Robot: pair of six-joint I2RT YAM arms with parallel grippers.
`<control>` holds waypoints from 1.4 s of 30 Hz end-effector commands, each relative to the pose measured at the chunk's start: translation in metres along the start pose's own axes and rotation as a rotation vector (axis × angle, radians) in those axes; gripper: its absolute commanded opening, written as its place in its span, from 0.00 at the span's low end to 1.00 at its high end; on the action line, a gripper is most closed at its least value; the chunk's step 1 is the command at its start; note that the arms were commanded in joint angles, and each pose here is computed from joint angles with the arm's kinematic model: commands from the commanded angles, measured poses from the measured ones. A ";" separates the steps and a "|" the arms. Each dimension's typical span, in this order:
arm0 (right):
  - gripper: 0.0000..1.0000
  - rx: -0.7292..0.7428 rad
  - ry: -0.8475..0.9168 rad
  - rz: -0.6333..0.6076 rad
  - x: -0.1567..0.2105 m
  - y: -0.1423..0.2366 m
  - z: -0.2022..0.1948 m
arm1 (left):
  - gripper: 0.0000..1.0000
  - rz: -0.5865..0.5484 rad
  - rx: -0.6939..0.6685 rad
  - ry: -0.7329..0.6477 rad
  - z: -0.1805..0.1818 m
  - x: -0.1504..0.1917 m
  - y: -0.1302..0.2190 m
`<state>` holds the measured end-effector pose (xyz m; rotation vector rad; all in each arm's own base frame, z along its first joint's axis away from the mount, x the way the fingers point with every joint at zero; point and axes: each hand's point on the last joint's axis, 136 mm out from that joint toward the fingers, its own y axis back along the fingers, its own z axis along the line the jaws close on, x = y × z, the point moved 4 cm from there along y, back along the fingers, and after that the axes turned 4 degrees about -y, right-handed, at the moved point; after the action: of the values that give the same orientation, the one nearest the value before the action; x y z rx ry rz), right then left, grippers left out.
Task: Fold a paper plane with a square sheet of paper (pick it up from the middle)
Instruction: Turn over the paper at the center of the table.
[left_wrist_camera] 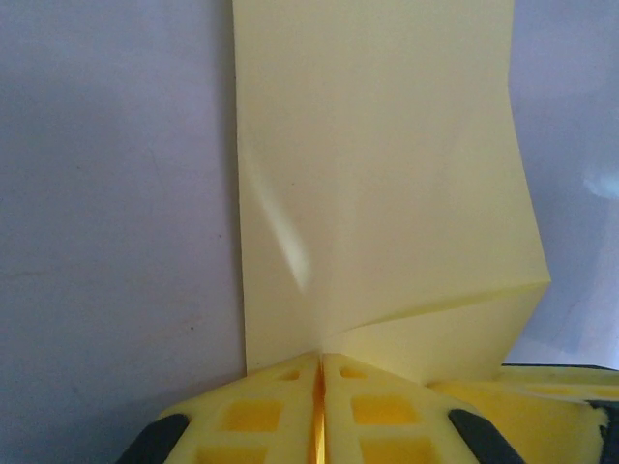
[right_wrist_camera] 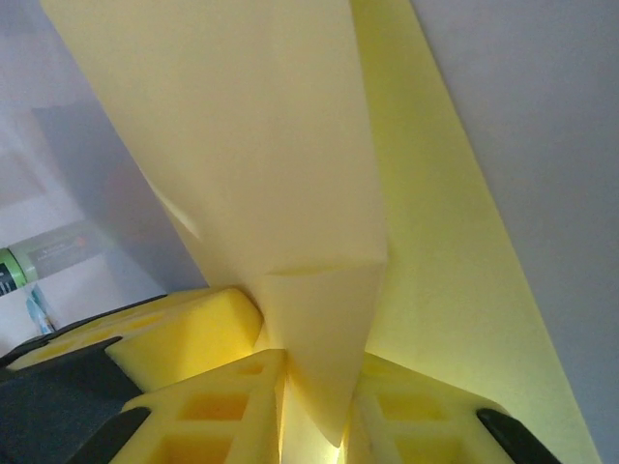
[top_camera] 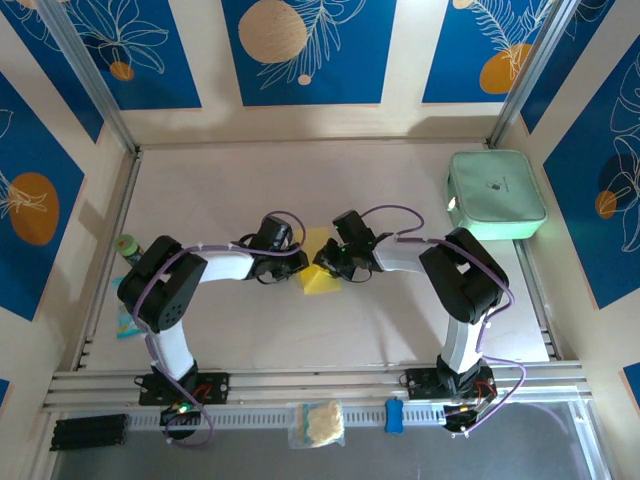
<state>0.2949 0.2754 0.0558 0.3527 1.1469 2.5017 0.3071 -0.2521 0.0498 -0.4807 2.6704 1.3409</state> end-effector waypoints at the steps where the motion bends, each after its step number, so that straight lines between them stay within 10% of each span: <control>1: 0.20 -0.026 0.046 0.020 0.008 0.002 0.005 | 0.13 0.056 -0.091 0.045 0.027 0.012 0.002; 14: 0.02 -0.116 0.216 -0.071 -0.004 0.033 0.039 | 0.34 0.004 0.129 -0.054 -0.016 -0.031 0.073; 25: 0.02 -0.429 0.296 -0.051 -0.005 0.097 0.084 | 0.92 -0.113 0.419 -0.075 -0.049 -0.025 0.126; 35: 0.03 -0.599 0.301 0.026 -0.003 0.119 0.108 | 0.93 -0.129 0.567 -0.086 -0.075 -0.026 0.133; 42: 0.03 -0.636 0.292 0.040 -0.005 0.123 0.109 | 0.74 -0.116 0.651 -0.092 -0.092 -0.029 0.135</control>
<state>0.3164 0.2739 0.2153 -0.1679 0.4252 2.8093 0.2919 -0.2338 0.1947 -0.4960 2.7523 0.5226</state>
